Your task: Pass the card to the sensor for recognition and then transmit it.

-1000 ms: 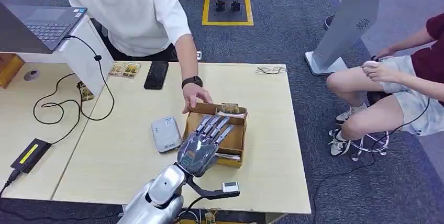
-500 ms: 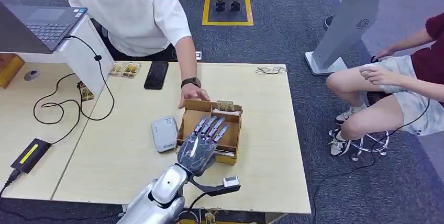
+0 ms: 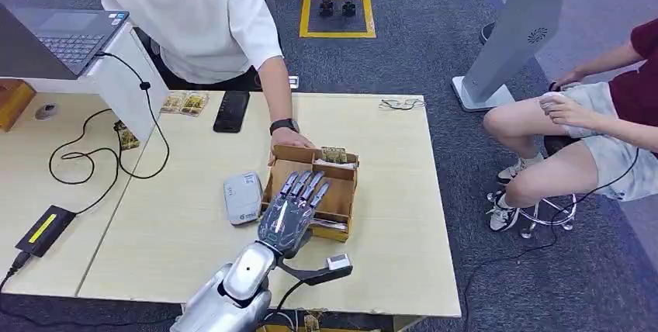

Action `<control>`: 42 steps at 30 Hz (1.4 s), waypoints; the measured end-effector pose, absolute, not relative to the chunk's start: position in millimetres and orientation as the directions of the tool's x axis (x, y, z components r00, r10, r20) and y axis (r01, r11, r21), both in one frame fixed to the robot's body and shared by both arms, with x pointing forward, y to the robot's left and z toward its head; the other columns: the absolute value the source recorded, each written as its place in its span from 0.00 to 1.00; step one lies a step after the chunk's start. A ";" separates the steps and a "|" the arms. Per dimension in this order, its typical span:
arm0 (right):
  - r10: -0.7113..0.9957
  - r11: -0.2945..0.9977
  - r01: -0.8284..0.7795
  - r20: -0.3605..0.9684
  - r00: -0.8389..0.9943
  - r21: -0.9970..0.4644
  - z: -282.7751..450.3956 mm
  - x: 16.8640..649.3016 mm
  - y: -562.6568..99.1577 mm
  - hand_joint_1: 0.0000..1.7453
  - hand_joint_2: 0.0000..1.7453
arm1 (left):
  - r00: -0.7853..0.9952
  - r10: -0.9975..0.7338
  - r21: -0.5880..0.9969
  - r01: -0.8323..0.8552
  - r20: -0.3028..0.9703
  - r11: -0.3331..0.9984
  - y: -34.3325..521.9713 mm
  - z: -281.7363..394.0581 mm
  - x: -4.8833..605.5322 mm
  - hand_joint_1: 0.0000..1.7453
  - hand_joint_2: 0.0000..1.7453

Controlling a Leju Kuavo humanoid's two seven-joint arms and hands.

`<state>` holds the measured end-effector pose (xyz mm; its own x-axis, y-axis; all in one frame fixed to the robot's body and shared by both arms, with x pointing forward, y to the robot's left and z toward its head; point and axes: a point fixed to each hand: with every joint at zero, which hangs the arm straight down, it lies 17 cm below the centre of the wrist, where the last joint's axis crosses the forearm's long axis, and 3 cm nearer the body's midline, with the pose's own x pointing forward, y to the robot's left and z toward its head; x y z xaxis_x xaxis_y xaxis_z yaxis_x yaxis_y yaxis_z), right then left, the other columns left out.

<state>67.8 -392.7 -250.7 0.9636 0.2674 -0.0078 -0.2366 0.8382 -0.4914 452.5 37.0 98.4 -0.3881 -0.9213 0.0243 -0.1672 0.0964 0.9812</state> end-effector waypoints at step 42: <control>0.293 0.830 -0.250 0.010 0.956 -0.499 -251.6 71.2 -392.2 0.00 1.00 | -0.668 -0.744 0.959 -0.207 0.007 0.195 -0.1 104.3 410.2 1.00 1.00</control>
